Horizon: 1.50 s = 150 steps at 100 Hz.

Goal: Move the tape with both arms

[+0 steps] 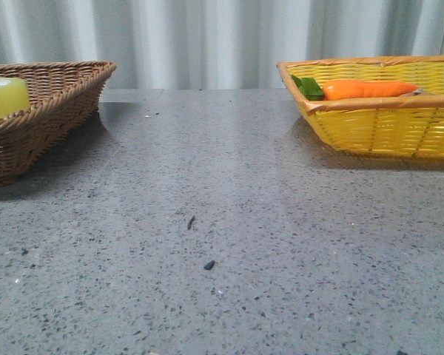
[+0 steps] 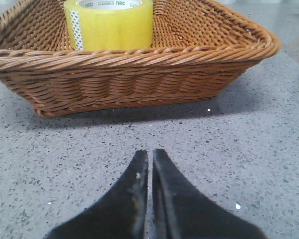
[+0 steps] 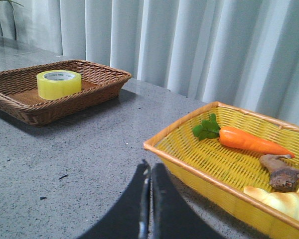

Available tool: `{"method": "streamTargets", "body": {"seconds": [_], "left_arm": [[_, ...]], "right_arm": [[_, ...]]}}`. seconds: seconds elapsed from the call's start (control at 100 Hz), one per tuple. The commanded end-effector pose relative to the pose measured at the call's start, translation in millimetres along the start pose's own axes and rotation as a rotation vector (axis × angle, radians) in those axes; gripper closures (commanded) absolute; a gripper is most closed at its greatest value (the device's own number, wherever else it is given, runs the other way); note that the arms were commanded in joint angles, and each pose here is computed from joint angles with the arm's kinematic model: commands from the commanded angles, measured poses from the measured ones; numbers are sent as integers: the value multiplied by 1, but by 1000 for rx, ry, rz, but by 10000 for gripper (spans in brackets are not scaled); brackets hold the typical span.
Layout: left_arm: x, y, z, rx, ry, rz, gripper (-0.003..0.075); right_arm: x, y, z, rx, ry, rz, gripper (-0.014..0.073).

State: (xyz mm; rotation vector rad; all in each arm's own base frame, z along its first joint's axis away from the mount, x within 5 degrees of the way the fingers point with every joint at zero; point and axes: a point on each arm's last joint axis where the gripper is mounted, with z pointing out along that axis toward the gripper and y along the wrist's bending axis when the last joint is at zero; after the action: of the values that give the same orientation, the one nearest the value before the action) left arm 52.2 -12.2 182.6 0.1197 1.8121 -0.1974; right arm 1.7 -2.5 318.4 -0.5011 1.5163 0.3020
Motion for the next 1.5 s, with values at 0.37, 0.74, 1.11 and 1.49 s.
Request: {"method": "streamTargets", "body": {"seconds": [0.37, 0.74, 1.11, 1.49], "left_arm": [[-3, 0, -1, 0, -72, -21, 741], [-3, 0, -1, 0, -72, -21, 741], [-3, 0, -1, 0, -72, -21, 741], [-3, 0, -1, 0, -72, -21, 741]], "right_arm": [[0, 0, 4, 25, -60, -11, 657], [98, -4, 50, 379, -25, 32, 657], [144, -4, 49, 459, 260, 98, 657], [144, -4, 49, 460, 255, 96, 657]]}}
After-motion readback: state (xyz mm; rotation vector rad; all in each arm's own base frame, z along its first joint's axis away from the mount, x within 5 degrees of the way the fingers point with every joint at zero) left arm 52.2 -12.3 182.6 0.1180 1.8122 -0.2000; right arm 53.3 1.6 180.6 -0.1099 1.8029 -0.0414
